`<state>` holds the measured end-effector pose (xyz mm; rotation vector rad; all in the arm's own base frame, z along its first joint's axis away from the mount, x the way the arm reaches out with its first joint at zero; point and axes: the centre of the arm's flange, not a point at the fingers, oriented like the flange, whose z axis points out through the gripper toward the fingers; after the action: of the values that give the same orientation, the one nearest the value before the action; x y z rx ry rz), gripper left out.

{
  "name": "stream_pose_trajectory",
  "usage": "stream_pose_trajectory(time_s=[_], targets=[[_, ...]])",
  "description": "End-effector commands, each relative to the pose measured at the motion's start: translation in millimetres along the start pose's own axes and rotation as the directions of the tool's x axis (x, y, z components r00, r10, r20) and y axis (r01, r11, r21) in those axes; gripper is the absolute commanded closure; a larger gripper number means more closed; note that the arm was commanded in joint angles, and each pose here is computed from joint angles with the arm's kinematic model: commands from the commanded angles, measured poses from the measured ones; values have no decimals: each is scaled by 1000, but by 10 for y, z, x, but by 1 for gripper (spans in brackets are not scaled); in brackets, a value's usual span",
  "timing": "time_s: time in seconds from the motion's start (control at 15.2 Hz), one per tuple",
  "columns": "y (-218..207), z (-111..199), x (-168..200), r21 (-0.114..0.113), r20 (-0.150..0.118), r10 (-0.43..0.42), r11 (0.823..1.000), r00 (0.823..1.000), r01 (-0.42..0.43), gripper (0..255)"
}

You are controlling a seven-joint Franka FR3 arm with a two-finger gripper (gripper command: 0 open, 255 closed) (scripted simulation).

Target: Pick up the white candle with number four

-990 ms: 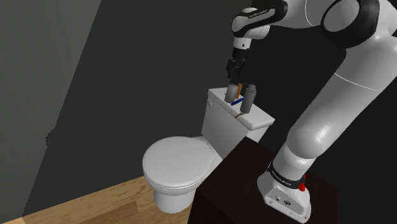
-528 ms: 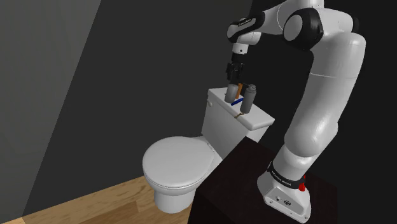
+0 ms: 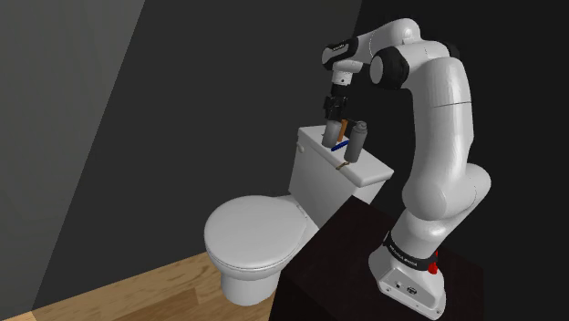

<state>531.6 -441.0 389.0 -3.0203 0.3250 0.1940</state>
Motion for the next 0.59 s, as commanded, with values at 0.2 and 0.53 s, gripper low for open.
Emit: stream_pose_trajectory(time_s=[0.2, 0.53], targets=[[164, 249, 186, 9, 8, 5, 1000, 1000, -5, 0], [183, 487, 218, 9, 8, 5, 1000, 1000, -5, 0]])
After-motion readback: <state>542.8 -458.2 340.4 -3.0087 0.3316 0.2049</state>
